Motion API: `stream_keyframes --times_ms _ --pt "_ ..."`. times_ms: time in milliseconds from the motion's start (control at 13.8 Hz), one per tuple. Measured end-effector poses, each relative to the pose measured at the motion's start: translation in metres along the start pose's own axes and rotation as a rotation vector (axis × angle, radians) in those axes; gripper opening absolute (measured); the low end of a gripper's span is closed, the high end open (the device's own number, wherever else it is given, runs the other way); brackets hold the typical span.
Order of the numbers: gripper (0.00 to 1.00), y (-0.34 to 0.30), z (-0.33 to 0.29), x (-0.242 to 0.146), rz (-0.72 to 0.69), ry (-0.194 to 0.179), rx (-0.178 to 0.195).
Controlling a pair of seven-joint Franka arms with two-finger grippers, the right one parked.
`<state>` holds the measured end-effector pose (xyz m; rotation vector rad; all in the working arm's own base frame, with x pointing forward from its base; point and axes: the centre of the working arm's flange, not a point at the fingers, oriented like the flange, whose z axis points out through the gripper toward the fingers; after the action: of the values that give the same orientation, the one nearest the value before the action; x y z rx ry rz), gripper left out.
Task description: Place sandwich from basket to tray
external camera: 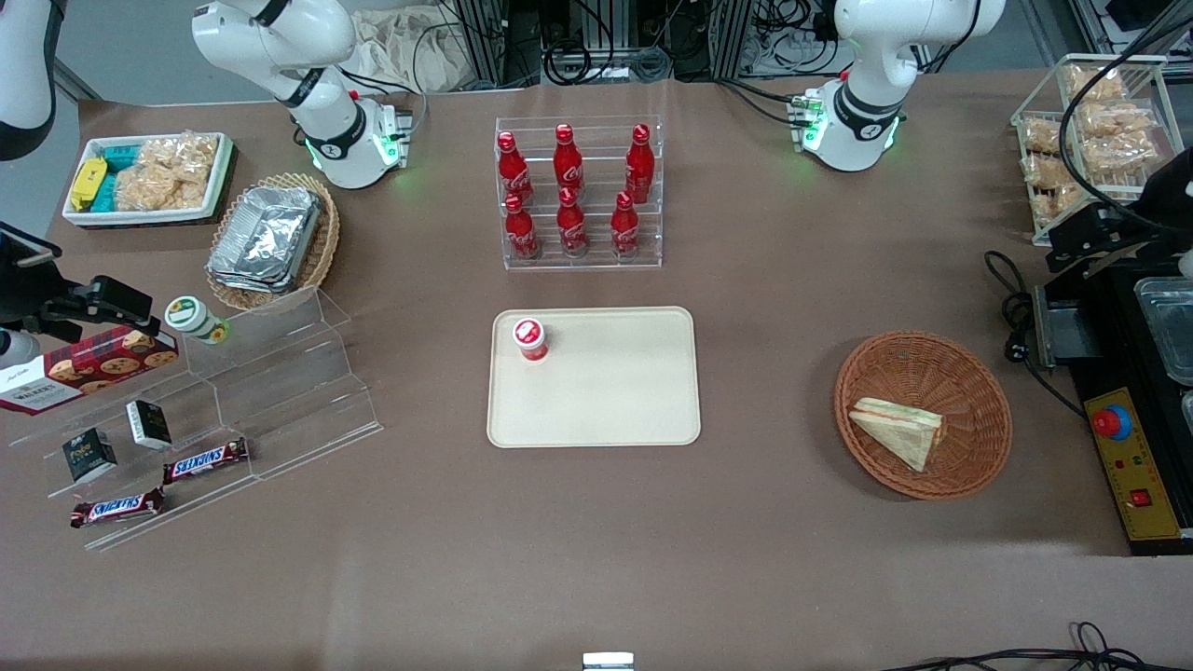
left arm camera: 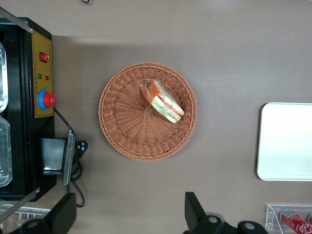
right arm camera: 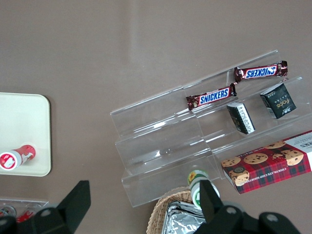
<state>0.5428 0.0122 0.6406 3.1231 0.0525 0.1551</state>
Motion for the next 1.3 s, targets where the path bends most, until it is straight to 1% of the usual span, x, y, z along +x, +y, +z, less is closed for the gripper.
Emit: stream_keyframes --times_ms 580,1304 --pt "1.00 0.0008 -0.0041 -0.0002 0.000 0.009 -0.005" --pt "1.00 0.0003 -0.0043 -0.0003 -0.001 0.010 -0.006"
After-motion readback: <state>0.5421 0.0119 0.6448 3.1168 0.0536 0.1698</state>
